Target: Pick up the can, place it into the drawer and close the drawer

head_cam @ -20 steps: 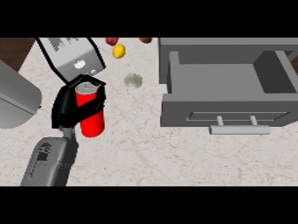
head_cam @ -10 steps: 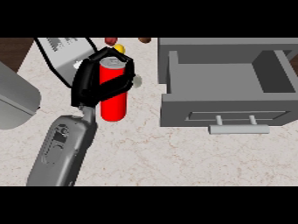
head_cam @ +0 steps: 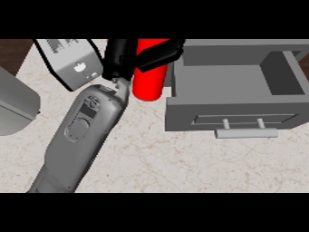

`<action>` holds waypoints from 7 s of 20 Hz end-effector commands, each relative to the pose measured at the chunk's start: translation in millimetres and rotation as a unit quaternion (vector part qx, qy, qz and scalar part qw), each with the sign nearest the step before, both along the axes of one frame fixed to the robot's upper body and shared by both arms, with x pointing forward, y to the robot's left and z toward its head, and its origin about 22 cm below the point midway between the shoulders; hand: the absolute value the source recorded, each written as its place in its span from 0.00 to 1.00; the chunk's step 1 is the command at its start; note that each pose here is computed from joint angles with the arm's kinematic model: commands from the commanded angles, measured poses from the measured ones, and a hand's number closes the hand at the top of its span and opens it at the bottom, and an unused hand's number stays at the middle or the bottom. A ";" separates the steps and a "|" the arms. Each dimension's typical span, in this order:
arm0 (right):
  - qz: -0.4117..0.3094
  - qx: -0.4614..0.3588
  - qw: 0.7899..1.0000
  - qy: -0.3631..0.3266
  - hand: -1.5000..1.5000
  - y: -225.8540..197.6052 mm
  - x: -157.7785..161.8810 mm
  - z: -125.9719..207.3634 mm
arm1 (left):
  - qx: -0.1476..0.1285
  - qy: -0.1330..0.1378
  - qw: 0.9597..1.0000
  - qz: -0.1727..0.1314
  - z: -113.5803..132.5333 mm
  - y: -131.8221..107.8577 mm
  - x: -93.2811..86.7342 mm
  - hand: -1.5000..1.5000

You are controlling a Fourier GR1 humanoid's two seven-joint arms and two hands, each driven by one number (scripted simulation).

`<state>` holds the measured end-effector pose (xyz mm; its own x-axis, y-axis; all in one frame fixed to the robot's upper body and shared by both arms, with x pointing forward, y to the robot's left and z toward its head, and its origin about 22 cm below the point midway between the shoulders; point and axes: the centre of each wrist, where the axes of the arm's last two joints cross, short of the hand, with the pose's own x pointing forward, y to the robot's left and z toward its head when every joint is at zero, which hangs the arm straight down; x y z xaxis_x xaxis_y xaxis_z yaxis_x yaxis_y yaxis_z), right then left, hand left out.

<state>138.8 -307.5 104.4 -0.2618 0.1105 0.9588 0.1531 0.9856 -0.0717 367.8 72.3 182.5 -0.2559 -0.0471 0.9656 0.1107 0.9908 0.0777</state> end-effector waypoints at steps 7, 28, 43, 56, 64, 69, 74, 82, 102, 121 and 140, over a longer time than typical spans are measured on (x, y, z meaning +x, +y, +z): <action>0.002 -0.005 1.000 0.001 0.00 9.4 11.9 -8.9 | 0.020 -0.001 1.000 0.005 45.6 -60.6 20.4 1.00; 0.017 -0.009 1.000 0.005 0.00 4.4 28.2 -3.0 | 0.069 0.024 0.997 0.015 56.8 -96.8 50.6 1.00; 0.021 -0.008 1.000 -0.009 0.00 1.8 50.6 3.0 | 0.123 0.007 0.990 0.065 11.5 -88.6 58.6 1.00; 0.040 -0.018 0.999 -0.011 0.00 15.7 53.3 2.5 | 0.140 0.002 0.985 0.105 -0.3 -84.9 61.5 0.00; 0.049 -0.018 0.998 -0.023 0.00 17.3 48.5 6.4 | 0.124 0.006 0.984 0.125 -27.9 -72.8 61.7 0.00; 0.033 -0.070 0.996 -0.045 0.00 18.4 37.1 18.8 | 0.101 0.004 0.987 0.123 -23.7 -74.0 61.8 0.00; 0.022 -0.171 0.982 -0.070 0.00 15.6 41.6 38.3 | 0.089 0.017 0.989 0.117 -17.2 -79.3 59.6 0.00; 0.045 -0.267 0.957 -0.107 0.00 33.1 44.0 47.7 | 0.039 0.009 0.992 0.122 -12.3 -83.3 55.9 0.00; -0.023 -0.541 0.840 -0.016 0.00 67.5 123.9 -45.7 | 0.030 0.006 0.991 0.130 19.4 -91.7 49.4 0.00; -0.087 -0.571 0.817 -0.001 0.00 72.4 213.0 -110.3 | 0.044 0.022 0.991 0.123 33.3 4.9 43.9 0.00; -0.171 -0.564 0.807 -0.047 0.00 94.2 296.7 -54.9 | 0.053 0.040 0.990 0.126 14.7 63.5 14.1 0.00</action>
